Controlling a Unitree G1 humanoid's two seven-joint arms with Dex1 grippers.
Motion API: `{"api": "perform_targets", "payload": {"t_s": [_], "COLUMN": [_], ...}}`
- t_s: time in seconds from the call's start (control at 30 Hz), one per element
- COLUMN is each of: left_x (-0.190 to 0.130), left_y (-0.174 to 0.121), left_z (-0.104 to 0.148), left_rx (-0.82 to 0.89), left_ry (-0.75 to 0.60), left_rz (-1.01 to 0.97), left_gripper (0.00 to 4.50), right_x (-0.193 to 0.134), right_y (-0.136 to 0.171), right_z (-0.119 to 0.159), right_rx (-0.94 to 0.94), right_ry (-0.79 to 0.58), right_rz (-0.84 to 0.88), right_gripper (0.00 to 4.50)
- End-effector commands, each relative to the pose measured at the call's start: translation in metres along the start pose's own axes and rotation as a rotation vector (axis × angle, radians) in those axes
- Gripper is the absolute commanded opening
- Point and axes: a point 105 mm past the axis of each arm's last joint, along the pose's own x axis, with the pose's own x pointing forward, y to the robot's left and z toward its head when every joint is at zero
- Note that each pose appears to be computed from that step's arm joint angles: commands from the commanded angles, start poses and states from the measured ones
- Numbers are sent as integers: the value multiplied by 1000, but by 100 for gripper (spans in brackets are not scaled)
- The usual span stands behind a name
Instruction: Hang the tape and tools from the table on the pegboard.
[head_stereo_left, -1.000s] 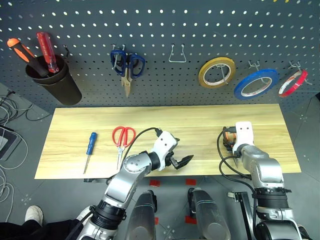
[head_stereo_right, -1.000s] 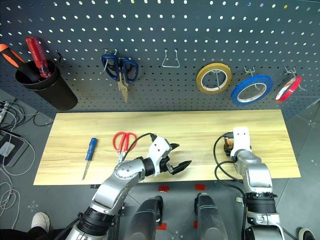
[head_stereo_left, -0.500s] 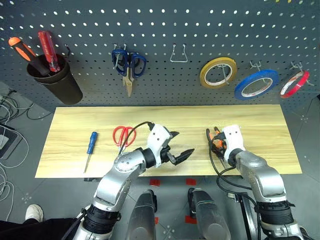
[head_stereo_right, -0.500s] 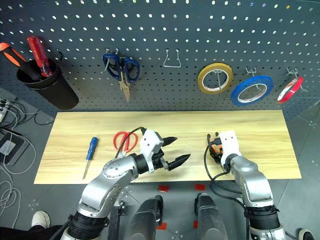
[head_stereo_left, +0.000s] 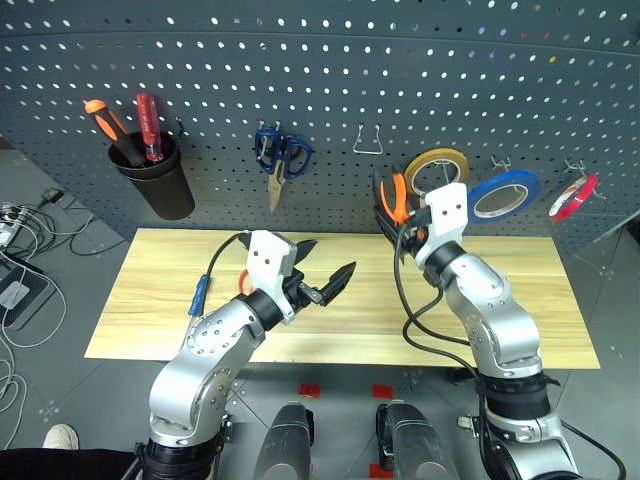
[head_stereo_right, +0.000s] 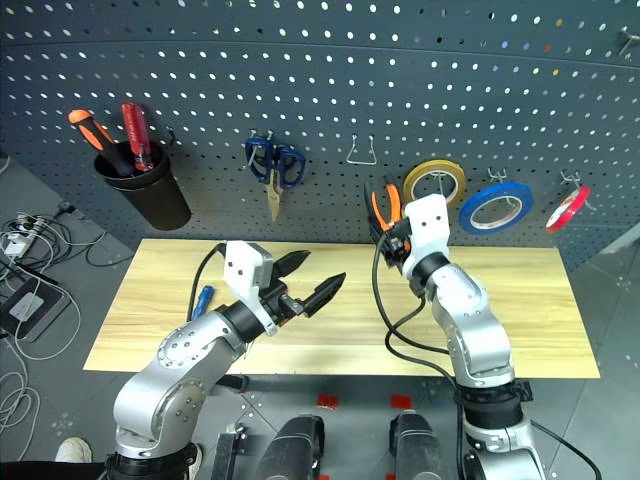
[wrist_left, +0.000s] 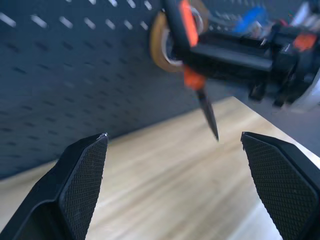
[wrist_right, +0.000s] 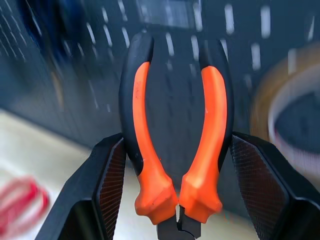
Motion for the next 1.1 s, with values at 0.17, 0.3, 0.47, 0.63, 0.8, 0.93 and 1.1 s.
{"api": "perform_targets", "payload": {"t_s": [0.17,0.3,0.47,0.63,0.8,0.93,1.1], "left_x": [2,14,33,44,53,63,66], "left_y": [14,14,17,25,29,30,23], "left_z": [35,49,65,76,79,83,83], "left_rx": [104,129,156,181,181,178,179], "left_ry": [-124,-177,-240,-290,-309,-326,-329], "left_rz": [71,89,100,134,141,140,116], "left_gripper": [450,450,450,450,450,450,450], "right_x": [22,34,49,57,60,63,66], "right_y": [-4,-8,-17,-22,-23,-24,-19], "right_z": [77,96,116,123,117,99,89], "right_rx": [-121,-157,-193,-189,-167,-107,-66], "right_ry": [-320,-428,-542,-597,-604,-565,-548], "right_rz": [-16,-77,-174,-235,-264,-285,-288], "right_gripper": [292,292,292,292,292,292,292]}}
